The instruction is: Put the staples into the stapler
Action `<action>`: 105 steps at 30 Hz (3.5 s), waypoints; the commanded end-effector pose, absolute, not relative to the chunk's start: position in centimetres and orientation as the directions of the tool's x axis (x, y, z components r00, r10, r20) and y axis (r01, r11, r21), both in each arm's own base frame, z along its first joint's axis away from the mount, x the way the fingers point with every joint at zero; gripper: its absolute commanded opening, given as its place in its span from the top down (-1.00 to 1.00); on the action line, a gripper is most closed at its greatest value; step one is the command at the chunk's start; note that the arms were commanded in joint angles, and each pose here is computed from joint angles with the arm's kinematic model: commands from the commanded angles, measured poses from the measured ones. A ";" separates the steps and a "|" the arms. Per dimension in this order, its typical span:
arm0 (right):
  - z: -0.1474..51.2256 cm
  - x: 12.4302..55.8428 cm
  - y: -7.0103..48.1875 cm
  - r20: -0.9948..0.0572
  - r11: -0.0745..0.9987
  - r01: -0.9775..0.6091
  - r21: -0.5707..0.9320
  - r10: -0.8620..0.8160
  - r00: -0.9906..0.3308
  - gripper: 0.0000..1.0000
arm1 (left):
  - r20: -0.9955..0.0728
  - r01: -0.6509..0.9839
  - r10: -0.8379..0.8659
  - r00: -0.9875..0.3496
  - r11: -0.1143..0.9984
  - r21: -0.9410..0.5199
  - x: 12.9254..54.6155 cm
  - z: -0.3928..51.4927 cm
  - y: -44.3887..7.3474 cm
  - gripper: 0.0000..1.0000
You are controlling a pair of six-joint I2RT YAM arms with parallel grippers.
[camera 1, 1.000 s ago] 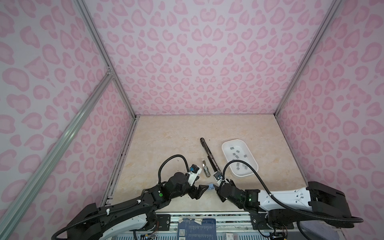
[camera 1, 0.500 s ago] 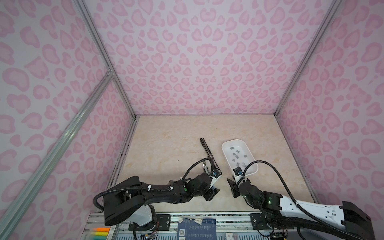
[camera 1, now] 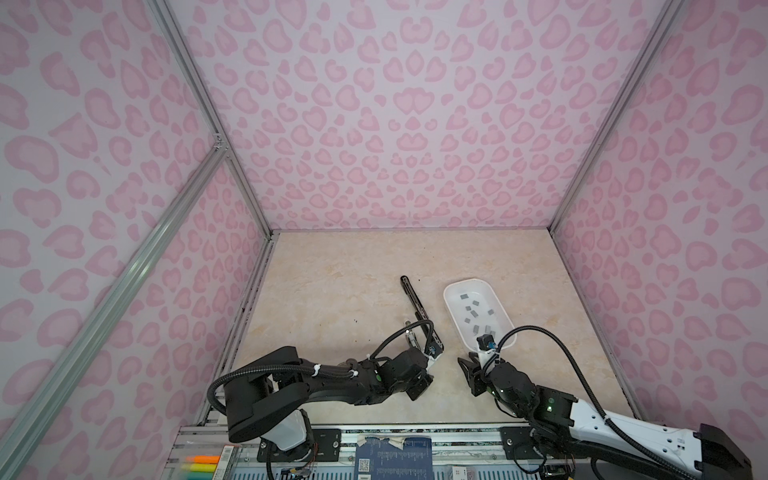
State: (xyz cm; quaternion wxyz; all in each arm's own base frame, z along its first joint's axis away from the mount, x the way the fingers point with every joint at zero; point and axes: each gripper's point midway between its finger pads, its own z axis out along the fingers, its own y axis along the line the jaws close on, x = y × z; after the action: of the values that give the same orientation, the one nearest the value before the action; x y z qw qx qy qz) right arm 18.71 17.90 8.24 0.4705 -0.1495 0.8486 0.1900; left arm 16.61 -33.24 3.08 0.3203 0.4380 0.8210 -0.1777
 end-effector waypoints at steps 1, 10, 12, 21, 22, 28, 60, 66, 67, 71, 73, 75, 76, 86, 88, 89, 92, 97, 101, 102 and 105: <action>8.7 18.8 18.2 -0.859 0.879 -0.435 0.196 -0.061 -0.509 0.20 | -0.683 0.847 0.612 -0.398 0.531 -0.017 16.5 3.2 -34.0 0.11; 8.6 18.9 18.1 -0.859 0.882 -0.431 0.190 -0.064 -0.508 0.17 | -0.691 0.851 0.612 -0.385 0.525 -0.009 16.3 3.4 -33.5 0.13; 8.5 18.9 18.2 -0.857 0.881 -0.432 0.191 -0.065 -0.511 0.17 | -0.687 0.853 0.615 -0.387 0.521 -0.013 16.3 3.3 -33.5 0.13; 8.6 18.8 18.2 -0.858 0.880 -0.435 0.193 -0.064 -0.510 0.16 | -0.694 0.860 0.609 -0.383 0.510 -0.027 16.0 3.8 -33.7 0.57; 8.5 18.8 18.2 -0.857 0.878 -0.438 0.193 -0.067 -0.512 0.16 | -0.696 0.860 0.607 -0.383 0.510 -0.029 16.0 3.8 -33.7 0.61; 8.5 17.7 20.3 -0.839 0.817 -0.532 0.222 -0.119 -0.531 0.16 | -0.726 0.862 0.571 -0.384 0.504 -0.060 15.6 5.4 -33.7 0.85; 6.1 15.5 29.3 -0.783 0.685 -0.687 0.244 -0.280 -0.556 0.24 | -0.875 0.863 0.348 -0.336 0.485 -0.138 14.1 12.8 -31.7 0.92; 5.9 15.2 30.0 -0.778 0.669 -0.699 0.254 -0.287 -0.558 0.26 | -0.908 0.863 0.273 -0.317 0.479 -0.158 13.8 14.6 -30.8 0.92; 6.0 15.1 30.0 -0.782 0.667 -0.701 0.252 -0.286 -0.554 0.26 | -0.915 0.867 0.257 -0.312 0.471 -0.163 13.6 14.8 -30.7 0.92; 6.6 15.2 29.7 -0.802 0.669 -0.701 0.245 -0.267 -0.535 0.25 | -0.921 0.869 0.247 -0.302 0.468 -0.160 13.4 15.0 -30.3 0.92; 7.1 15.4 29.2 -0.813 0.679 -0.694 0.240 -0.251 -0.526 0.25 | -0.920 0.865 0.253 -0.301 0.479 -0.151 13.6 14.9 -30.1 0.92; 7.7 15.5 28.5 -0.817 0.694 -0.683 0.230 -0.243 -0.522 0.25 | -0.919 0.865 0.255 -0.302 0.479 -0.151 13.6 14.9 -30.0 0.92; 7.9 15.5 28.2 -0.821 0.697 -0.680 0.227 -0.239 -0.519 0.25 | -0.919 0.868 0.256 -0.300 0.473 -0.152 13.5 15.0 -30.1 0.92; 13.1 14.3 26.1 -0.903 0.636 -0.727 0.259 -0.108 -0.417 0.43 | -0.913 0.885 0.284 -0.292 0.443 -0.144 13.0 14.4 -30.3 0.92; 13.9 13.6 26.3 -0.907 0.596 -0.750 0.286 -0.084 -0.413 0.49 | -0.912 0.890 0.289 -0.292 0.432 -0.148 12.8 14.4 -30.5 0.92; 14.2 13.4 26.5 -0.908 0.579 -0.760 0.295 -0.078 -0.411 0.50 | -0.912 0.892 0.290 -0.291 0.427 -0.148 12.7 14.5 -30.6 0.92; 14.3 12.9 27.0 -0.912 0.553 -0.776 0.303 -0.069 -0.405 0.53 | -0.911 0.894 0.293 -0.290 0.423 -0.149 12.7 14.4 -30.8 0.92; 13.6 13.3 28.1 -0.903 0.565 -0.774 0.287 -0.110 -0.415 0.77 | -0.911 0.893 0.290 -0.292 0.424 -0.151 12.7 14.4 -30.8 0.92; 12.8 13.0 29.4 -0.893 0.550 -0.785 0.286 -0.145 -0.426 0.84 | -0.914 0.898 0.282 -0.293 0.410 -0.161 12.5 14.8 -30.9 0.92; 12.5 13.0 29.6 -0.892 0.552 -0.785 0.281 -0.151 -0.426 0.85 | -0.914 0.899 0.281 -0.292 0.407 -0.162 12.4 14.8 -30.9 0.92; 11.8 13.2 30.0 -0.888 0.557 -0.782 0.279 -0.159 -0.431 0.87 | -0.919 0.891 0.266 -0.290 0.427 -0.157 12.7 14.9 -30.6 0.92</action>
State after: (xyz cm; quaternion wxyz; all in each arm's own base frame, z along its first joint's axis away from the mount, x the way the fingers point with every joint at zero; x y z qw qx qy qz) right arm 13.04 29.24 11.06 0.4253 -0.3103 0.7779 0.3429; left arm 12.53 -30.18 13.22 0.4163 0.4107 0.7377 -0.3373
